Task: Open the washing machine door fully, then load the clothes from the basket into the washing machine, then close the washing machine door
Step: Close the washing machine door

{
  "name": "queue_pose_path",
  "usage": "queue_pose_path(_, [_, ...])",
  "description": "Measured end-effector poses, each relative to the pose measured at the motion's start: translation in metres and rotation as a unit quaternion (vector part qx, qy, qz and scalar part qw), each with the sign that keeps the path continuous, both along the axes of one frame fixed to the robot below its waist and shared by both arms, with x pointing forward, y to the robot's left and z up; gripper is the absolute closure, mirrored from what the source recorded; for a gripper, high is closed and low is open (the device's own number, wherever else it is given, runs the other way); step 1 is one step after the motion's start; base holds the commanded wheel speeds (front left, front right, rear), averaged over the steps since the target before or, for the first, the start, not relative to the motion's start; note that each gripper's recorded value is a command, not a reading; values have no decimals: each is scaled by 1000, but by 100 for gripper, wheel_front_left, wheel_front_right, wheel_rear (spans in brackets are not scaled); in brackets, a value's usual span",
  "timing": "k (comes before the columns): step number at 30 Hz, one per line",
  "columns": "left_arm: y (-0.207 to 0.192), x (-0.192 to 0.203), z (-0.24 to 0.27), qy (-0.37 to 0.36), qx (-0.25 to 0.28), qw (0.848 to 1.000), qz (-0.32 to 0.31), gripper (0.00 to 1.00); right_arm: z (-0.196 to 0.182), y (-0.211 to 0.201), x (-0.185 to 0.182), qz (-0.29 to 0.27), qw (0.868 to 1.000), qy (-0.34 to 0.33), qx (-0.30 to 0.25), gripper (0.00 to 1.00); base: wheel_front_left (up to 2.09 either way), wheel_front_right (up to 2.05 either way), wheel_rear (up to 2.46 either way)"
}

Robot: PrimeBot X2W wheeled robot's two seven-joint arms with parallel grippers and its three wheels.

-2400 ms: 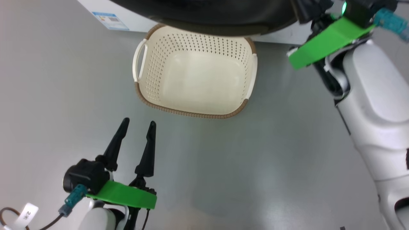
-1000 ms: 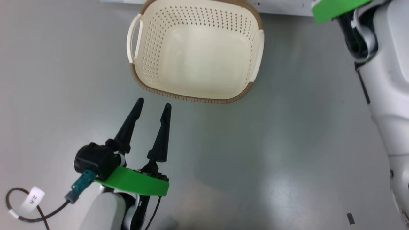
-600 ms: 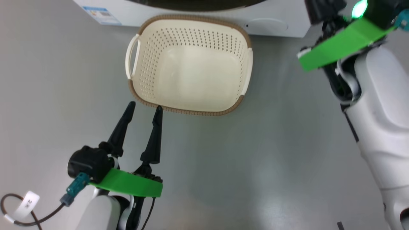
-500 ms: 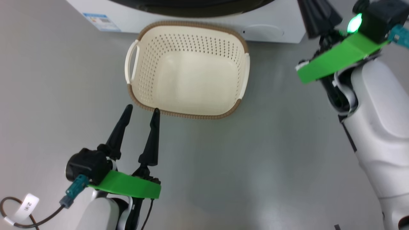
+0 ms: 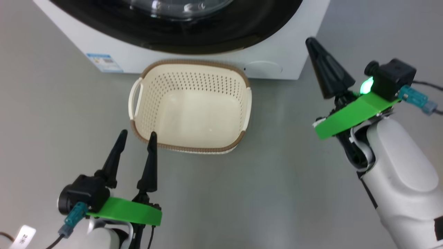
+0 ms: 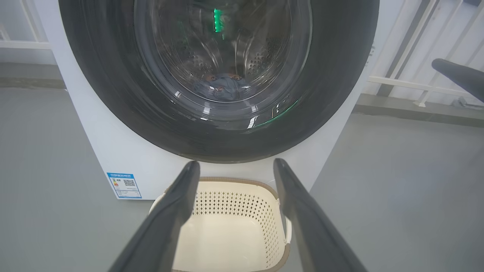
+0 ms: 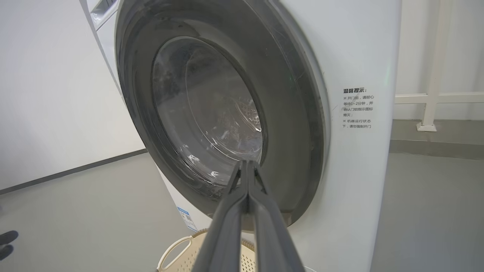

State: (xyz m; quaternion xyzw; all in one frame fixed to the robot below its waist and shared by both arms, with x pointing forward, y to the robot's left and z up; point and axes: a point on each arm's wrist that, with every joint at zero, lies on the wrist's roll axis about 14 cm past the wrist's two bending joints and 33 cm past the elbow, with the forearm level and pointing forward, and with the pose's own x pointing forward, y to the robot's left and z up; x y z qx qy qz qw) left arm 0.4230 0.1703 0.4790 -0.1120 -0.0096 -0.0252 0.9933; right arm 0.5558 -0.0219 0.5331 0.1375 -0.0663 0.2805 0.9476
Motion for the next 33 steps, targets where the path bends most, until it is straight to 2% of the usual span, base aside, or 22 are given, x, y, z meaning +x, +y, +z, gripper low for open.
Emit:
queue_pose_path(11, [-1,-20,15,-17,1,1000,-1,0,-9,-26,-49,-32,999,33,-1,100,0,0,0])
queue_pose_path(12, [-1,-22,16,-19,2,1000,-2,0,-10,-30,-54,-37,999,36,-1,96,0,0,0])
queue_pose_path(13, [-1,-23,18,-21,2,1000,-3,0,-10,-33,-58,-41,998,38,-1,77,0,0,0])
queue_pose_path(15, [-1,-26,21,-25,2,1000,-3,0,-12,-39,-66,-50,998,42,0,52,0,0,0])
queue_pose_path(16, [-2,-27,22,-27,3,1000,-4,0,-12,-42,-70,-53,998,44,0,18,0,0,0])
queue_pose_path(17, [-2,-27,24,-30,4,1000,-5,0,-12,-44,-74,-56,997,45,0,0,0,0,0])
queue_pose_path(33, [-8,-37,35,-47,3,999,-13,0,-12,-118,-121,-154,987,38,-13,0,0,0,0])
